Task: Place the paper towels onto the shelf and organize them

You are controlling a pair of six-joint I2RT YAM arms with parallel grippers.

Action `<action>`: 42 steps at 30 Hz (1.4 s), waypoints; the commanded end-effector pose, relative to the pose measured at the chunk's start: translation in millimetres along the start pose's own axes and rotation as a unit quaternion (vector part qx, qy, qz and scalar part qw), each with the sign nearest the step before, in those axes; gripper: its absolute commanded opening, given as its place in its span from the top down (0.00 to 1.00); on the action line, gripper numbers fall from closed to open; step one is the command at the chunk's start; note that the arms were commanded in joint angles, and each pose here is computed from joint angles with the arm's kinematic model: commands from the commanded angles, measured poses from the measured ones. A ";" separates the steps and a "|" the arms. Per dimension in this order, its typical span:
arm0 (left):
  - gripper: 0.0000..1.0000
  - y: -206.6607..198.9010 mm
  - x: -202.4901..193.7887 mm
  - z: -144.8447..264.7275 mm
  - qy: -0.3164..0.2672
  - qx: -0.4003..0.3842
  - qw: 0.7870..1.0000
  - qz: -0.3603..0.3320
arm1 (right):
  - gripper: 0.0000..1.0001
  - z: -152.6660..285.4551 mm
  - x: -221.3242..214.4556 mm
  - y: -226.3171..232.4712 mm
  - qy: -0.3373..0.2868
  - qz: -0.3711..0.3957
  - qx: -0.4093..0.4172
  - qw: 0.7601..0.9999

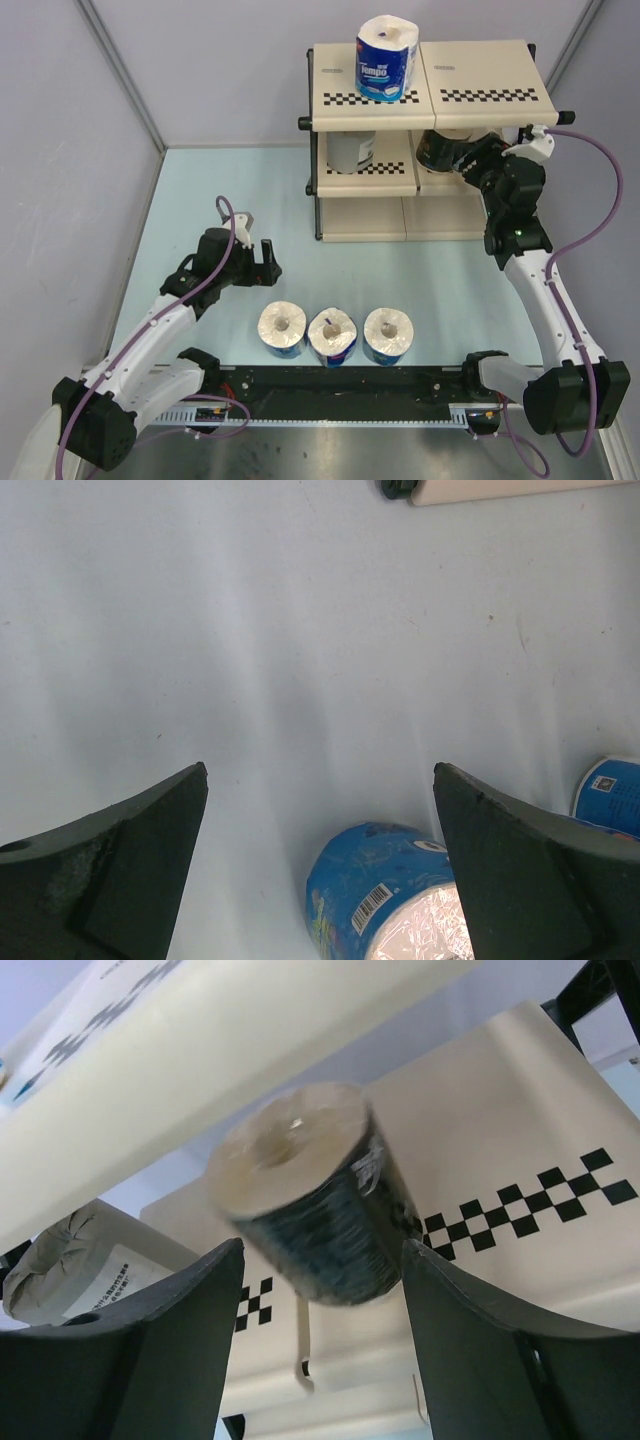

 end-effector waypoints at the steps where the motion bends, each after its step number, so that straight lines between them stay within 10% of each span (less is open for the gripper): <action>1: 0.00 -5.4 13.1 4.7 -0.023 -0.012 1.000 -0.011 | 0.31 6.1 28.3 19.9 -0.041 -0.003 0.039 0.998; 19: 0.00 -6.8 13.3 4.7 -0.023 -0.017 1.000 -0.012 | 0.24 144.9 -19.3 3.2 0.140 0.068 0.062 0.986; 31: 0.00 -6.1 11.7 2.5 -0.016 -0.015 1.000 -0.011 | 0.15 226.3 -163.1 -41.9 0.415 -0.001 0.051 0.908; 42: 0.00 -5.0 11.7 3.0 -0.018 -0.010 1.000 -0.011 | 0.15 251.2 -199.8 -17.3 0.484 0.044 0.077 0.871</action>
Point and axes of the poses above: each gripper's point midway between its finger pads, its own z axis back along the fingers, its own y axis along the line the jaws close on, x = y × z, the point moved 6 cm from there along z, back along the fingers, and after that the axes turned 5 degrees about -z, right-handed, at the moved point
